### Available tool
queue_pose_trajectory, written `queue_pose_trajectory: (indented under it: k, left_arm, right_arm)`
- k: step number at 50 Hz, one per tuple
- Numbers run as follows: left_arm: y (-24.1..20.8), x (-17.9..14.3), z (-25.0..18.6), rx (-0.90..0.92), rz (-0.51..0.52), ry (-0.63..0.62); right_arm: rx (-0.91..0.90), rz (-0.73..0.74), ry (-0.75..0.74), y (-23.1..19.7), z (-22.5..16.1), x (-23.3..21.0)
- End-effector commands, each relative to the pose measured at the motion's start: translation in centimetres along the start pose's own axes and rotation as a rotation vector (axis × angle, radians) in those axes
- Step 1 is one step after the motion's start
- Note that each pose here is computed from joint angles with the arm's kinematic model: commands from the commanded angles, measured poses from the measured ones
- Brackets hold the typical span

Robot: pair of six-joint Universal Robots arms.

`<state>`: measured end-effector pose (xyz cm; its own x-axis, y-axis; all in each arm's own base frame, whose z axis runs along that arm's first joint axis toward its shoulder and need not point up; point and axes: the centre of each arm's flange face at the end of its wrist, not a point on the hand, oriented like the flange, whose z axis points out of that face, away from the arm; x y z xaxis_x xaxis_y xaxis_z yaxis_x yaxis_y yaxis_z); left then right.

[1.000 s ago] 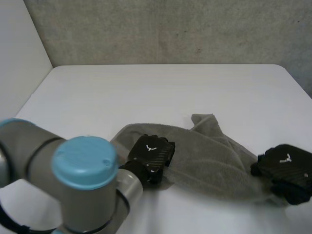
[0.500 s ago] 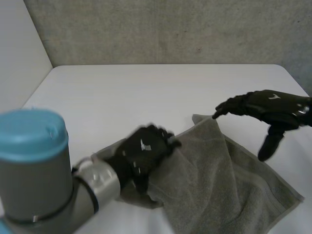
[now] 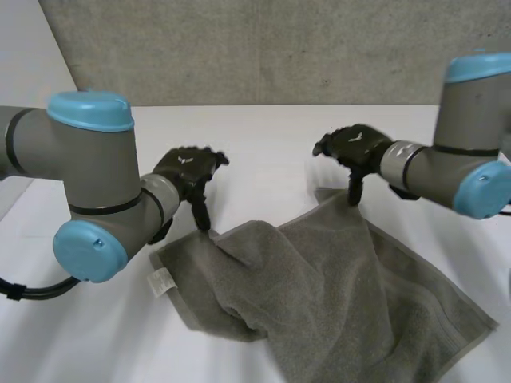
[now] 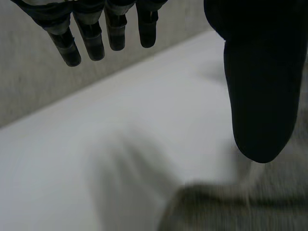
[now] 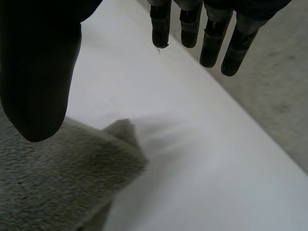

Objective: Fold the laundry

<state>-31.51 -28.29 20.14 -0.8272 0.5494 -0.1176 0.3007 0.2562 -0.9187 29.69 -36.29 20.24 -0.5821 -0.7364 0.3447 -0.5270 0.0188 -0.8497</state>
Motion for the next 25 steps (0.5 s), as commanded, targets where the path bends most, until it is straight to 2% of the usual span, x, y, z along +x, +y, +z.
queue_pose_trajectory:
  k: [1, 12, 25]
  left_arm:
    - [1.5, 0.0, -0.6, -0.106, 0.02, 0.005]
    - [2.9, 0.3, 0.0, -0.144, 0.023, 0.02]
    - [4.7, 0.5, 0.7, -0.192, 0.05, 0.032]
  right_arm:
    - [-0.055, -0.048, -0.061, 1.8, 1.2, -2.2]
    - [-0.134, -0.131, -0.031, 3.5, 1.7, -2.2]
    - [-0.169, -0.126, -0.052, 4.2, 1.5, -2.6]
